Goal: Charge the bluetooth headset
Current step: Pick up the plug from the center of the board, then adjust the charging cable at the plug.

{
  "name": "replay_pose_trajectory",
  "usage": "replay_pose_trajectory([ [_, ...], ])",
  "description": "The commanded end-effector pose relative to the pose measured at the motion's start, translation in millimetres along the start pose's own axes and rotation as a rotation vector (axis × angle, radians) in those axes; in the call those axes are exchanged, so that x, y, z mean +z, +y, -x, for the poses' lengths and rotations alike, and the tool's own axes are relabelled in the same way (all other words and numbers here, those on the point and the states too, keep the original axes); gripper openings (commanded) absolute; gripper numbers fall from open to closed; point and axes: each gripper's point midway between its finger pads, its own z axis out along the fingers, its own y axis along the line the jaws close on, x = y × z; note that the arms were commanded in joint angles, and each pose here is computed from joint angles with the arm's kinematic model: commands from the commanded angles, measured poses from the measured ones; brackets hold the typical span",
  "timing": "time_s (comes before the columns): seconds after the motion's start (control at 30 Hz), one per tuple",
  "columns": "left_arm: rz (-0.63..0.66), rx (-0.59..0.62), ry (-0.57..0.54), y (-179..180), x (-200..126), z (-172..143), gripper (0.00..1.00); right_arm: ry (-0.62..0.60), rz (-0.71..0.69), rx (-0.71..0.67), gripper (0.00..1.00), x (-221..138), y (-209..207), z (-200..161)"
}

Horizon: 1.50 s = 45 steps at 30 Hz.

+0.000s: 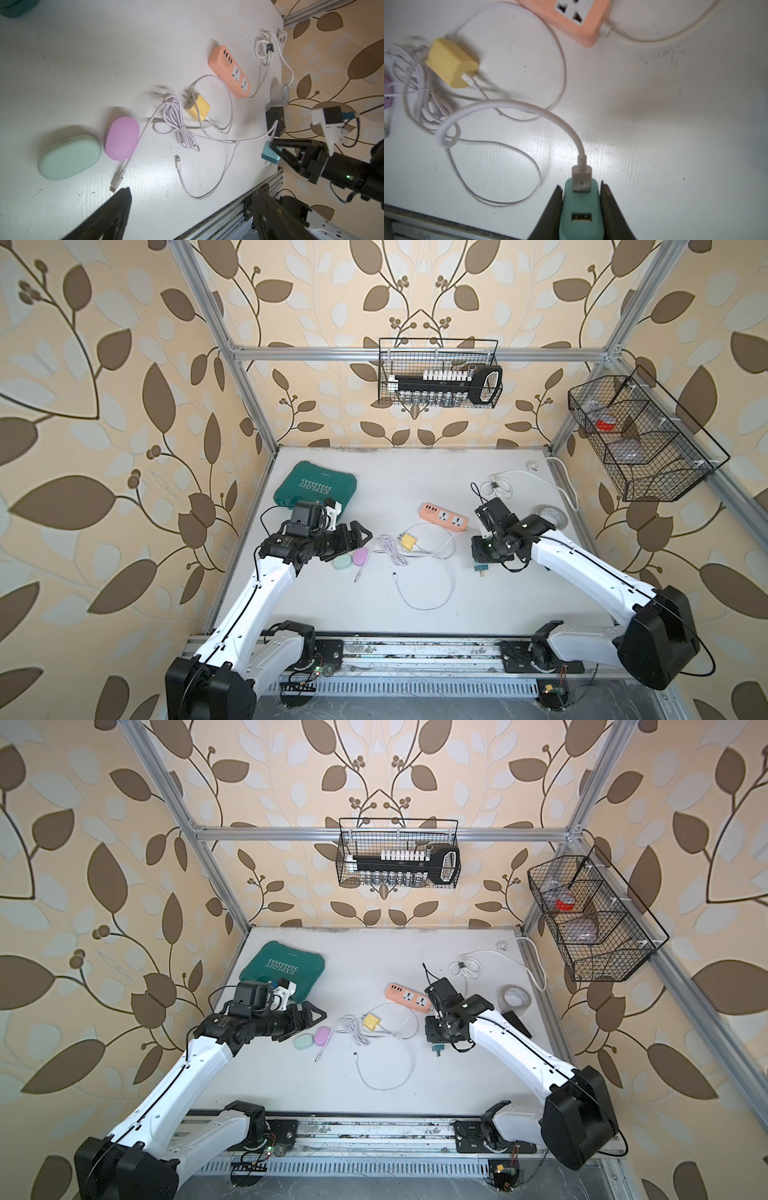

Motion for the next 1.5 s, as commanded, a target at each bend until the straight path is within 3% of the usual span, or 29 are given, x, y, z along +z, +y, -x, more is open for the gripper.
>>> replay_pose_trajectory([
  [0.0,-0.059,0.037,-0.012,-12.5,-3.3,0.7,0.93,-0.111,0.006,-0.027,0.21,-32.5,2.6,22.3],
  [0.27,-0.119,0.046,-0.009,-22.7,-3.7,0.0,0.91,-0.25,0.072,-0.061,0.2,-82.1,18.4,58.3],
  [0.9,-0.227,0.075,0.052,-53.8,5.7,-16.8,0.82,-0.284,0.207,-0.1,0.2,-82.8,42.4,58.5],
  [1.27,-0.336,0.178,0.09,-106.9,13.3,-23.1,0.73,-0.37,0.429,-0.198,0.21,-93.6,82.8,62.9],
  [1.47,-0.435,0.235,0.085,-134.8,19.1,-36.8,0.74,-0.401,0.599,-0.194,0.22,-107.3,106.6,58.0],
])
